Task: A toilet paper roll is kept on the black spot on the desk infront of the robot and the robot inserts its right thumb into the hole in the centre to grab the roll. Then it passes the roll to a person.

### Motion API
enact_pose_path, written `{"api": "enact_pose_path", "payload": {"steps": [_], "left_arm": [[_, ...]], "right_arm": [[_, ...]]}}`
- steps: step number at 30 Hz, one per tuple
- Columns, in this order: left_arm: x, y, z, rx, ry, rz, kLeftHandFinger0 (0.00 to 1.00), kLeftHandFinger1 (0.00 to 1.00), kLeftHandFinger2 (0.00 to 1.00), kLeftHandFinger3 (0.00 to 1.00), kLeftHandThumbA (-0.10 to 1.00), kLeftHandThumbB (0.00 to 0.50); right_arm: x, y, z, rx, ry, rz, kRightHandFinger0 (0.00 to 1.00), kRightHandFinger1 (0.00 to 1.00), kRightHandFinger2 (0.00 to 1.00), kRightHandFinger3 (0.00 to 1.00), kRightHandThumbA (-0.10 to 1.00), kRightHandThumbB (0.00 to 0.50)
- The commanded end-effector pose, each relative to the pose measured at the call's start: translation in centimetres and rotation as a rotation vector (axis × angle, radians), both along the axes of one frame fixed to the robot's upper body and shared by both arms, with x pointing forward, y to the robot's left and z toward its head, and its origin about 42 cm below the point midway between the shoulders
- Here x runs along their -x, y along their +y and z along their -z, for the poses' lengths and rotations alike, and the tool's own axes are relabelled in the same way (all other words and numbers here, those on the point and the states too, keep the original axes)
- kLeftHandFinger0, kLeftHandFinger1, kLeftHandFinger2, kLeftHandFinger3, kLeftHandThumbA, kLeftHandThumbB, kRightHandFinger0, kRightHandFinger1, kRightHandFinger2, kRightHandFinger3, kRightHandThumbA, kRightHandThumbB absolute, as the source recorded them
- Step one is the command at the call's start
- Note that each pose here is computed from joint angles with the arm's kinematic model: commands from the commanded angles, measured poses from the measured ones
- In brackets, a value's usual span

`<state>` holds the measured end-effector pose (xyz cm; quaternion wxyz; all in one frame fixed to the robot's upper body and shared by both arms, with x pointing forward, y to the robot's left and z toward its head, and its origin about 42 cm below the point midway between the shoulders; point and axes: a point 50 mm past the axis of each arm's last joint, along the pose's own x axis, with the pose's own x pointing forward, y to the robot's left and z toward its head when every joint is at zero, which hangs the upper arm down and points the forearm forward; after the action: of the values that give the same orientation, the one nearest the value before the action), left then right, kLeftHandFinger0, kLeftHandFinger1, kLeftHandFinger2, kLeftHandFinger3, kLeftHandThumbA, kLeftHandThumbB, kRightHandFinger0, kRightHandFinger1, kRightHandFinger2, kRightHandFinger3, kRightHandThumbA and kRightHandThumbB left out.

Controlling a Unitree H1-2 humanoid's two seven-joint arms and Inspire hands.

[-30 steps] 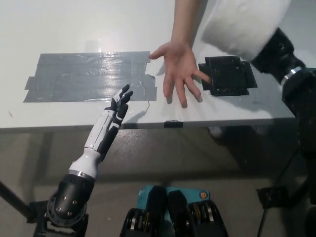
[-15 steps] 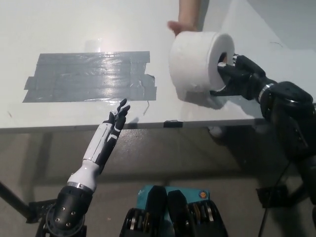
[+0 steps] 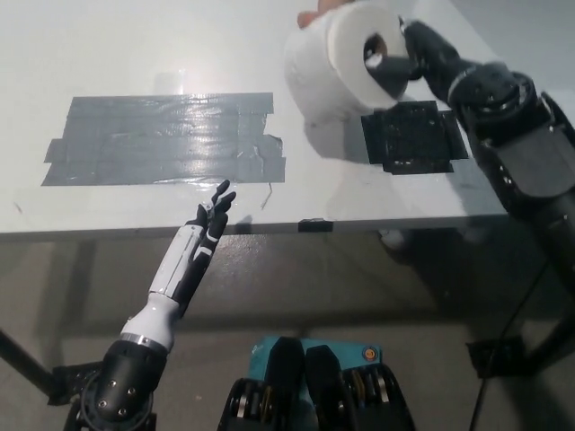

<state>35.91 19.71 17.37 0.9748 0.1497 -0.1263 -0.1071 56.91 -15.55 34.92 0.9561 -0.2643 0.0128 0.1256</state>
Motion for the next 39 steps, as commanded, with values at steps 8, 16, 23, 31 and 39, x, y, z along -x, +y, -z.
{"api": "enact_pose_path", "payload": {"steps": [8, 16, 23, 31, 39], "left_arm": [[-0.2, 0.0, -1.4, -0.023, -0.057, 0.014, 1.0, 1.0, 1.0, 1.0, 1.0, 0.028], [0.4, 0.4, -0.8, -0.014, -0.043, 0.007, 1.0, 1.0, 1.0, 1.0, 1.0, 0.033], [1.2, 0.1, 0.1, -0.018, -0.027, 0.016, 1.0, 1.0, 1.0, 1.0, 1.0, 0.023], [1.4, 0.4, 0.0, -0.018, -0.022, 0.014, 1.0, 1.0, 1.0, 1.0, 1.0, 0.038], [1.5, 0.4, 0.5, -0.011, -0.007, 0.018, 1.0, 1.0, 1.0, 1.0, 1.0, 0.028]], "right_arm": [[0.6, -1.0, -8.5, 0.1, -0.201, -0.095, 1.0, 1.0, 1.0, 1.0, 0.71, 0.497], [2.8, -3.5, -11.1, 0.044, -0.345, -0.064, 1.0, 1.0, 1.0, 1.0, 0.83, 0.498], [4.4, -5.0, -13.1, 0.067, -0.441, 0.001, 1.0, 1.0, 1.0, 1.0, 0.89, 0.5], [11.3, -6.5, -11.6, -0.018, -0.564, -0.064, 1.0, 1.0, 1.0, 1.0, 1.0, 0.5], [21.9, -7.0, -3.1, -0.139, -0.612, -0.141, 1.0, 1.0, 1.0, 1.0, 1.0, 0.423]]}}
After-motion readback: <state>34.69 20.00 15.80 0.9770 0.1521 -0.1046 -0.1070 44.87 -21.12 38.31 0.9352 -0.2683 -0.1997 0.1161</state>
